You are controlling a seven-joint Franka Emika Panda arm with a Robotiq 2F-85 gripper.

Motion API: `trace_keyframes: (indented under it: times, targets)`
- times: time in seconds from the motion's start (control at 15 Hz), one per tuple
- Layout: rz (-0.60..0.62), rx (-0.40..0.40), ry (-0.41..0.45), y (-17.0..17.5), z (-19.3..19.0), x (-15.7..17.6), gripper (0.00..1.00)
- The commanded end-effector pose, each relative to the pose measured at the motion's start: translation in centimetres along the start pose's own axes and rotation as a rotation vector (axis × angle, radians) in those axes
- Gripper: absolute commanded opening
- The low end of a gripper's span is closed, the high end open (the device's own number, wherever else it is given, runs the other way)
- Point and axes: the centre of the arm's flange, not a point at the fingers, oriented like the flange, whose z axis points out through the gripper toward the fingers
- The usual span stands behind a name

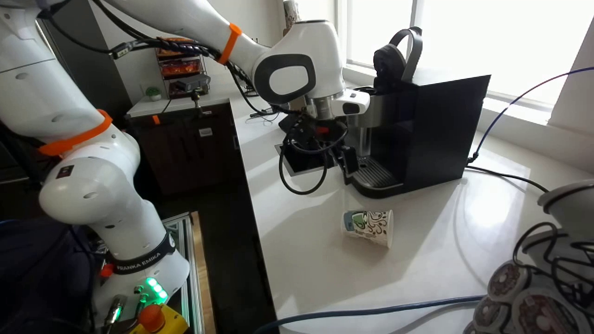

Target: Place the coffee cup upright.

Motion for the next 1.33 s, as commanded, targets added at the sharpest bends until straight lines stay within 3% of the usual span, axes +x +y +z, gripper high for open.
trace_keyframes:
  times: [0.0, 0.13, 0.33, 0.53, 0.67, 0.73, 0.93, 1.07, 1.27]
  targets:
    - [0.104, 0.168, 0.060, 5.8, -5.3, -1.6, 1.00]
    - [0.094, 0.255, 0.066, 10.0, -6.7, -2.4, 1.00]
    - [-0.040, 0.330, -0.069, 17.1, -8.3, -4.6, 1.00]
    - [-0.125, 0.369, -0.183, 22.3, -9.9, -6.5, 1.00]
    - [-0.121, 0.351, -0.280, 25.0, -10.5, -6.4, 1.00]
    - [-0.085, 0.370, -0.177, 21.8, -10.1, -8.7, 1.00]
    - [-0.083, 0.364, -0.190, 22.3, -10.1, -8.4, 1.00]
    - [-0.073, 0.417, -0.183, 23.6, -7.9, -7.5, 1.00]
    - [-0.215, 0.542, -0.242, 26.4, -5.1, -8.4, 1.00]
